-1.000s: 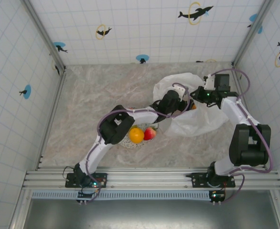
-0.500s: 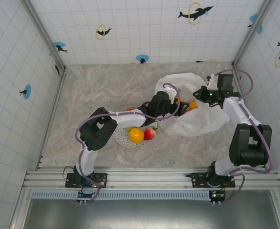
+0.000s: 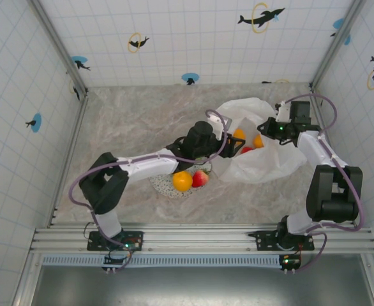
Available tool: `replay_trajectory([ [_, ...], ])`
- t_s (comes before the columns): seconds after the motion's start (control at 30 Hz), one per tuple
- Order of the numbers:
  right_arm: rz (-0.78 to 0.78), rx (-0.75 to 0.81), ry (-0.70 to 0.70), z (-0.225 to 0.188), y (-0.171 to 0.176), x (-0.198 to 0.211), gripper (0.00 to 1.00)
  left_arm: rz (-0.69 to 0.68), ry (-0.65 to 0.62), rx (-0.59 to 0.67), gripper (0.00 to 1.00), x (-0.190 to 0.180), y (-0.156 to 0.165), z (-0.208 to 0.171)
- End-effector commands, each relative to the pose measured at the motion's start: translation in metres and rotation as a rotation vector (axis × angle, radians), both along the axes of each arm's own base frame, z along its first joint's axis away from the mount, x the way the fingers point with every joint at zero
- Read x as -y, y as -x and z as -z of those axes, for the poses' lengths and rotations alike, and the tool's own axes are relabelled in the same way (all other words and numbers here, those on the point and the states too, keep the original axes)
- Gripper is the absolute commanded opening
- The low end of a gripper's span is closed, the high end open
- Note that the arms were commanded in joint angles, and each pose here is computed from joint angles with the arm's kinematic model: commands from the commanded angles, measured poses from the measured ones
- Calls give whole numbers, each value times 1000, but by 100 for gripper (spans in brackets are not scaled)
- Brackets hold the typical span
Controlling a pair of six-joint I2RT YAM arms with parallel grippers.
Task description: Place the fruits into the plastic bag
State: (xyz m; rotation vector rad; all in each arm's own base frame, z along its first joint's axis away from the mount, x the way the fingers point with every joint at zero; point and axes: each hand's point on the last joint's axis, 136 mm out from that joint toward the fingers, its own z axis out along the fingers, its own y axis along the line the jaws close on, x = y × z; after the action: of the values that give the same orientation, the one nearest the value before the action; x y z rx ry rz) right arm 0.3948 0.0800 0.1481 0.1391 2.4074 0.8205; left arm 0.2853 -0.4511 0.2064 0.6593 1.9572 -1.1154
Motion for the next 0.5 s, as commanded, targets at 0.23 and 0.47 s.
replay_trajectory([
  [0.23,-15,-7,12,9,2,3,0,-328,-217,-88,77,-144,35,31],
  [0.47,-21,-9,1,8,-1,0,0,-505,-371,-171,85,-216,37,58],
])
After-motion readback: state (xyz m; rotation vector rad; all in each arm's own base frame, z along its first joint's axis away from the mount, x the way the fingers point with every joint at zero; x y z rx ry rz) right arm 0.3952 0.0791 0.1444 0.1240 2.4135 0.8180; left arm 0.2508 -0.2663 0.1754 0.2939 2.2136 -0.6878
